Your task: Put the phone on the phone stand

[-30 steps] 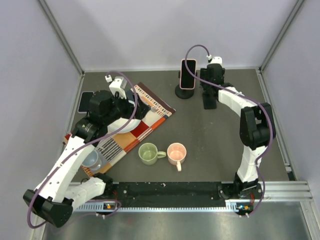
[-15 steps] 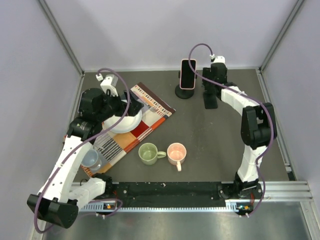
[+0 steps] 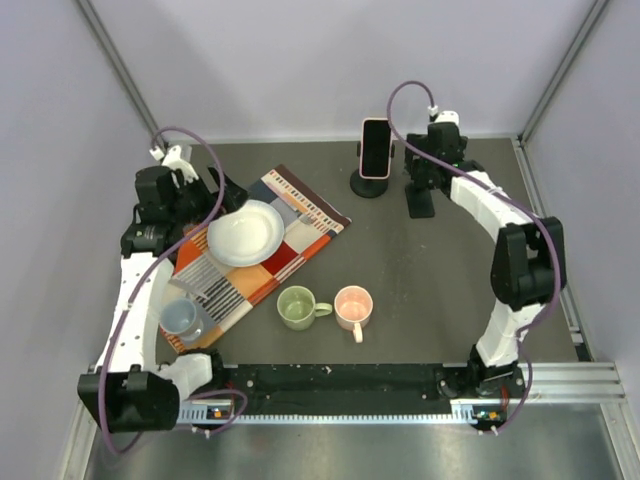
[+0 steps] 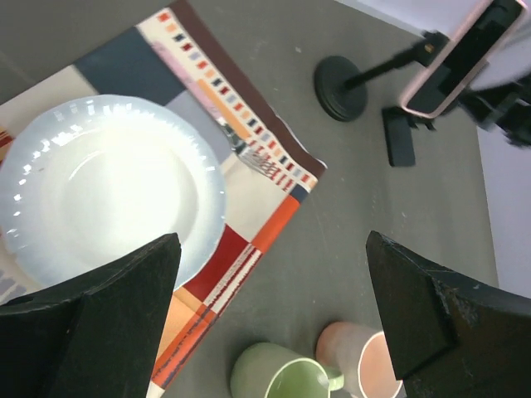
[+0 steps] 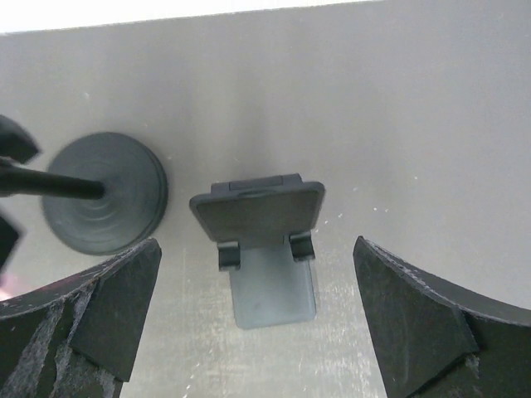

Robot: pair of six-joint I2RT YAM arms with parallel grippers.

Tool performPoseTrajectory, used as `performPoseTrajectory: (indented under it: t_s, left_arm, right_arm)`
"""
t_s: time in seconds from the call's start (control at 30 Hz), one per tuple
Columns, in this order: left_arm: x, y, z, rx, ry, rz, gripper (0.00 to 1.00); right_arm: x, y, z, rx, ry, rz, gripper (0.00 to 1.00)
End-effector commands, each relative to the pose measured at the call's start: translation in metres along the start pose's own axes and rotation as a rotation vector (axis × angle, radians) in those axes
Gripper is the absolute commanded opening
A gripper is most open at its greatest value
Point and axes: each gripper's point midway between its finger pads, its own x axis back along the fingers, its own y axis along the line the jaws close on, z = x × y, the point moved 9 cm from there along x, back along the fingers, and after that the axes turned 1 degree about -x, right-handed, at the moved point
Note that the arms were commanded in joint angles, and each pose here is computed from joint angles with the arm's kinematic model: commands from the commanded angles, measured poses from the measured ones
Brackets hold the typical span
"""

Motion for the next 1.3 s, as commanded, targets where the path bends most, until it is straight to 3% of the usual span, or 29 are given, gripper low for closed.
performPoseTrajectory:
  t_s: [0.0,0.17,0.2,0.33,0.4,0.43,0.5,0.53,0.67,0.9,1.1,1.27]
  left_arm:
    - [0.002,0.020,-0.025,0.100,-0.094,-0.115,0.99]
    - [-0.015,0.049,-0.043,0.125,-0.120,-0.283,0.98]
    - [-0.025,0.061,-0.047,0.146,-0.099,-0.311,0.98]
    - [-0.043,0.084,-0.087,0.053,-0.126,-0.429,0.98]
    - [-0.067,0.106,-0.086,0.041,-0.020,-0.485,0.98]
    - [-0.070,0.104,-0.103,-0.037,-0.016,-0.460,0.98]
    - [-0.094,0.126,-0.095,-0.073,0.132,-0.467,0.98]
    - [-0.097,0.126,-0.109,-0.161,0.133,-0.449,0.98]
    - [-0.121,0.167,-0.108,-0.221,0.285,-0.600,0.98]
    - [-0.135,0.219,-0.118,-0.250,0.348,-0.713,0.98]
    - [-0.136,0.270,-0.086,-0.278,0.512,-0.885,0.98]
    - [-0.140,0.286,-0.072,-0.235,0.545,-0.866,0.98]
  right_arm:
    - [0.078,-0.010,-0.048,-0.145,-0.161,-0.030,0.99]
    - [0.146,0.021,-0.019,-0.180,-0.201,-0.239,0.99]
    - [0.171,0.025,-0.023,-0.191,-0.261,-0.300,0.99]
    - [0.226,0.055,0.015,-0.108,-0.265,-0.549,0.99]
    - [0.235,0.057,0.039,-0.079,-0.227,-0.636,0.99]
    - [0.244,0.053,0.049,-0.066,-0.220,-0.697,0.99]
    - [0.252,0.049,0.057,-0.042,-0.229,-0.755,0.99]
    - [0.260,0.047,0.063,-0.007,-0.243,-0.815,0.99]
    - [0.270,0.042,0.080,0.015,-0.223,-0.897,0.99]
    - [0.281,0.046,0.093,0.051,-0.234,-0.992,0.99]
    - [0.278,0.051,0.102,0.058,-0.232,-1.029,0.99]
    - [0.278,0.055,0.108,0.070,-0.208,-1.047,0.99]
